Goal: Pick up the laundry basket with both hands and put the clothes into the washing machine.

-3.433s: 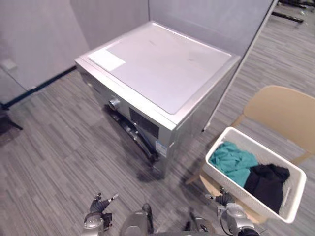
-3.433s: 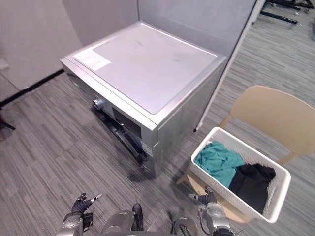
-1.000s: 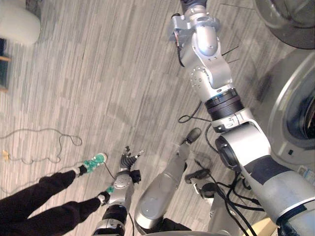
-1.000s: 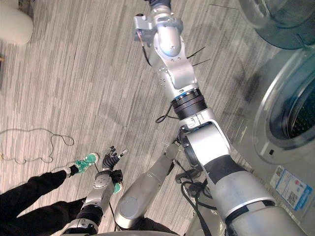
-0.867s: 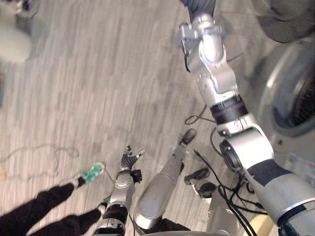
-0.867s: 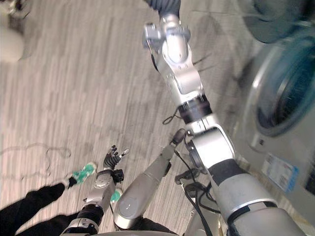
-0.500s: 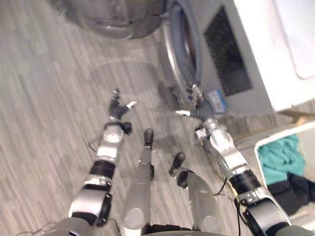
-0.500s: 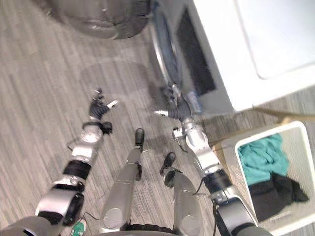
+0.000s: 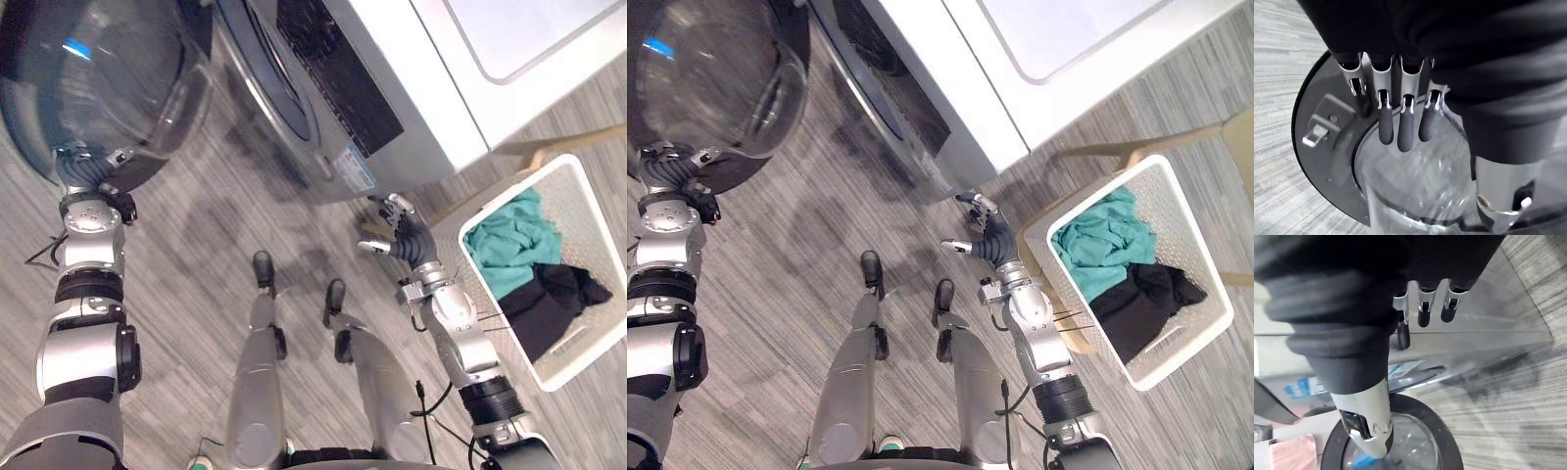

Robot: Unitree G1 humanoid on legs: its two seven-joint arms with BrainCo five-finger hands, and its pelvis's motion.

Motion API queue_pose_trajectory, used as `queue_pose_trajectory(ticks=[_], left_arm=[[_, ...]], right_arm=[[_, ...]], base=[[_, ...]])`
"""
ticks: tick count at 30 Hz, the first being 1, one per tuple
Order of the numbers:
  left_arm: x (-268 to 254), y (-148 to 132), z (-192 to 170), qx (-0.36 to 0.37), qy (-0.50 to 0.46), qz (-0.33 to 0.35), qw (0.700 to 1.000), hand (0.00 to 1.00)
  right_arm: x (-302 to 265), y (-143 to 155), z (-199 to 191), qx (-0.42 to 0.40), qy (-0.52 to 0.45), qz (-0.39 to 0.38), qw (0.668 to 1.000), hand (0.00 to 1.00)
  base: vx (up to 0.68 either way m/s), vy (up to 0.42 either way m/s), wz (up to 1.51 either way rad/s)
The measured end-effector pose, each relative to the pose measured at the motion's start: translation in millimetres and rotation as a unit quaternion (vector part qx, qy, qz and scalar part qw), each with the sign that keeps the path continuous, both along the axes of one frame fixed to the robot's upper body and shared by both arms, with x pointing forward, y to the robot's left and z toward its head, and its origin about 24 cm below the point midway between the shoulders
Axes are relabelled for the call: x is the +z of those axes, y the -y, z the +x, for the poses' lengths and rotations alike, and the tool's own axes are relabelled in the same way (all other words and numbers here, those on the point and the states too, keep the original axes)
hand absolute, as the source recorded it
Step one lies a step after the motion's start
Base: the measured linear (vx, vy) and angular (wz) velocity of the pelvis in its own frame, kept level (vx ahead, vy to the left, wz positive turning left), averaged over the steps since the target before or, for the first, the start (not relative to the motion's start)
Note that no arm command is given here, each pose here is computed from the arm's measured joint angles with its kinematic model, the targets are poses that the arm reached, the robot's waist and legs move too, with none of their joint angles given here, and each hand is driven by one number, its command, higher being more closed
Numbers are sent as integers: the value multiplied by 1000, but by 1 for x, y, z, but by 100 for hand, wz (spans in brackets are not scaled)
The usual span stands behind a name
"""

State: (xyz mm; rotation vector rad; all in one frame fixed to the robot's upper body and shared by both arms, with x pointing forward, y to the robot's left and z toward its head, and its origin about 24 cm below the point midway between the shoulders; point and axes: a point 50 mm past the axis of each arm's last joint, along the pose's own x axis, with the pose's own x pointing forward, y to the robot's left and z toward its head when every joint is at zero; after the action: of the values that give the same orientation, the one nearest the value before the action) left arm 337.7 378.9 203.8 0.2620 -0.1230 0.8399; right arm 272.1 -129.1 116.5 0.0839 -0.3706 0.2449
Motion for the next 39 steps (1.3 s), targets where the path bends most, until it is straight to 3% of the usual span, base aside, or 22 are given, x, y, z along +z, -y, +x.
queue_pose_trajectory(ticks=[6, 9, 13, 16, 18, 26, 33, 39], left_arm=[[20, -9, -13, 19, 40, 27, 999, 0], [4, 11, -14, -11, 47, 46, 998, 0], [-70, 64, -22, -81, 21, 9, 996, 0], [-163, 112, -50, -136, -83, -73, 984, 0], [-226, 135, -93, -154, -180, -130, 963, 0], [-318, 137, -197, -118, -389, -212, 889, 0], [-337, 139, -219, -125, -464, -212, 851, 0], [-341, 150, -219, -130, -463, -225, 847, 0]], right_arm=[[7, 5, -10, -14, 16, 46, 999, 0], [6, 8, -10, -29, 11, 59, 998, 0], [-3, 11, -11, -53, -8, 56, 997, 0], [-13, 18, -9, -80, -20, 9, 997, 0], [-31, 27, -6, -103, -54, -43, 992, 0], [-63, 52, -14, -155, -123, -131, 971, 0], [-75, 64, -22, -182, -146, -156, 960, 0], [-79, 66, -25, -186, -152, -172, 955, 0]], base=[[39, -3, -1], [45, -9, 2], [3, -19, 4], [-7, 22, -9], [12, 40, -48], [32, 53, -103], [76, 9, -110], [207, -98, -95]])
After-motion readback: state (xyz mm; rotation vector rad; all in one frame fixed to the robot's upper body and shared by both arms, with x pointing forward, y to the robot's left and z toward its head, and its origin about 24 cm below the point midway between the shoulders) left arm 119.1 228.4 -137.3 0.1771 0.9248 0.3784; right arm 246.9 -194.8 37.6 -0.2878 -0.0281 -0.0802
